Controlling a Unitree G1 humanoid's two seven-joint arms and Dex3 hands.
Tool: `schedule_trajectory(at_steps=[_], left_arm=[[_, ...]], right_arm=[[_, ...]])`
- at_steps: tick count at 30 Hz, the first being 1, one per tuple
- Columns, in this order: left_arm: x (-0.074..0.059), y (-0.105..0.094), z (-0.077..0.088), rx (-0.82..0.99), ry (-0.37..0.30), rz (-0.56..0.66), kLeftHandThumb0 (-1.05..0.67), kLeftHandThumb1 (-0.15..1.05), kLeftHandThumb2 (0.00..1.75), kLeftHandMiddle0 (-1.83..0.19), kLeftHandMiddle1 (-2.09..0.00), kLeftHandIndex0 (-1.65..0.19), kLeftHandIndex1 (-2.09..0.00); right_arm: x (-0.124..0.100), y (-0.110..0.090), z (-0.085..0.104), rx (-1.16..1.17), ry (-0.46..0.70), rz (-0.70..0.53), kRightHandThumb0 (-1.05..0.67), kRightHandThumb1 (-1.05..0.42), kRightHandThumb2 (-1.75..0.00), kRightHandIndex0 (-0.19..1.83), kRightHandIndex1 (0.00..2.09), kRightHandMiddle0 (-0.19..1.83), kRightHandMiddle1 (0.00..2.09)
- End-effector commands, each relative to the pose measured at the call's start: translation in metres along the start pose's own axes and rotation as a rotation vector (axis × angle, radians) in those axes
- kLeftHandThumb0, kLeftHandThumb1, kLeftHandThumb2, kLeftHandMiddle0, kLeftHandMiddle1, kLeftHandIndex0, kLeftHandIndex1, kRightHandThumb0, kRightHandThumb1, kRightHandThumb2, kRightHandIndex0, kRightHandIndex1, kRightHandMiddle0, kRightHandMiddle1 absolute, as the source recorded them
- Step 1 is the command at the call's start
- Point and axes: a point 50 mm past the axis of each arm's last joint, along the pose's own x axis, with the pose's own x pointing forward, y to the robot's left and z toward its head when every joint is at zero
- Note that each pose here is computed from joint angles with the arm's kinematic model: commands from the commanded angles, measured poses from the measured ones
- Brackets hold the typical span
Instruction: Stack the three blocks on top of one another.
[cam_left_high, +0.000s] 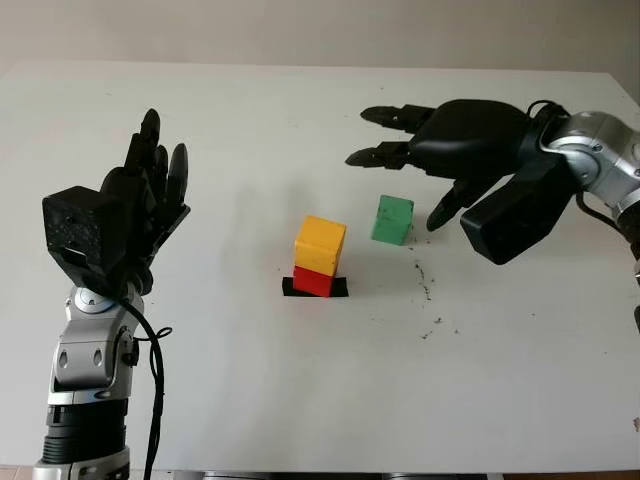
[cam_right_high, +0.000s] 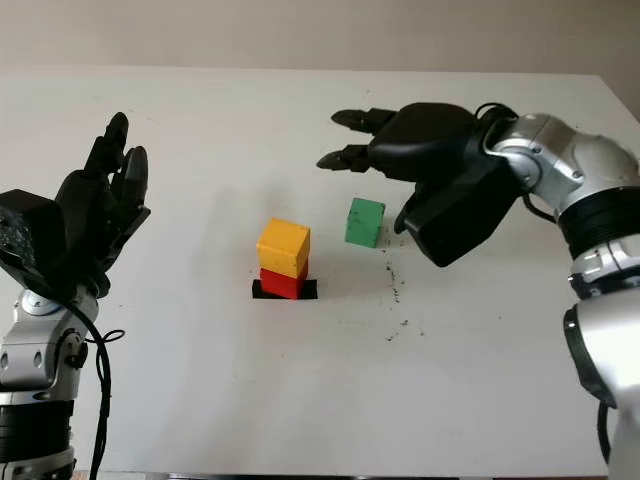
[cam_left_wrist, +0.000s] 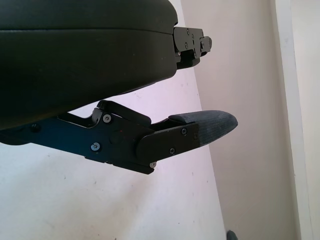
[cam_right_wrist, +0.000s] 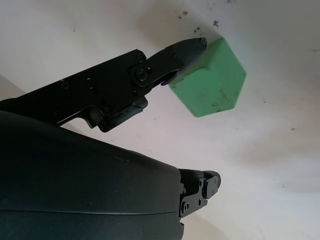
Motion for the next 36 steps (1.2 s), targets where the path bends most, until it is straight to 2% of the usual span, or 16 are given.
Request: schedule_trajectory(at_steps=[1, 20, 28, 36], left_arm=[[0.001, 0.001, 0.002, 0.009, -0.005, 0.004, -0.6, 1.05, 0.63, 0.11, -0.05, 0.11, -0.04], [-0.002, 0.003, 0.001, 0.012, 0.002, 0.011, -0.61, 1.05, 0.62, 0.09, -0.06, 0.08, -0.06], [-0.003, 0.003, 0.0, 0.007, 0.004, 0.006, -0.61, 1.05, 0.62, 0.1, -0.05, 0.09, -0.05], [-0.003, 0.003, -0.001, -0.004, 0.005, 0.008, -0.6, 1.05, 0.62, 0.1, -0.05, 0.08, -0.06]], right_arm=[[0.003, 0.002, 0.003, -0.01, -0.018, 0.003, -0.5, -0.85, -0.06, -0.12, 0.06, 0.12, 0.11], [0.01, 0.021, 0.004, -0.064, -0.023, 0.051, -0.4, -0.93, -0.07, -0.11, 0.06, 0.4, 0.18], [0.008, 0.023, 0.003, -0.073, -0.022, 0.015, -0.34, -0.95, -0.06, -0.04, 0.08, 0.52, 0.22], [0.007, 0.023, 0.003, -0.111, -0.028, -0.055, -0.34, -0.94, -0.05, 0.07, 0.09, 0.63, 0.26]])
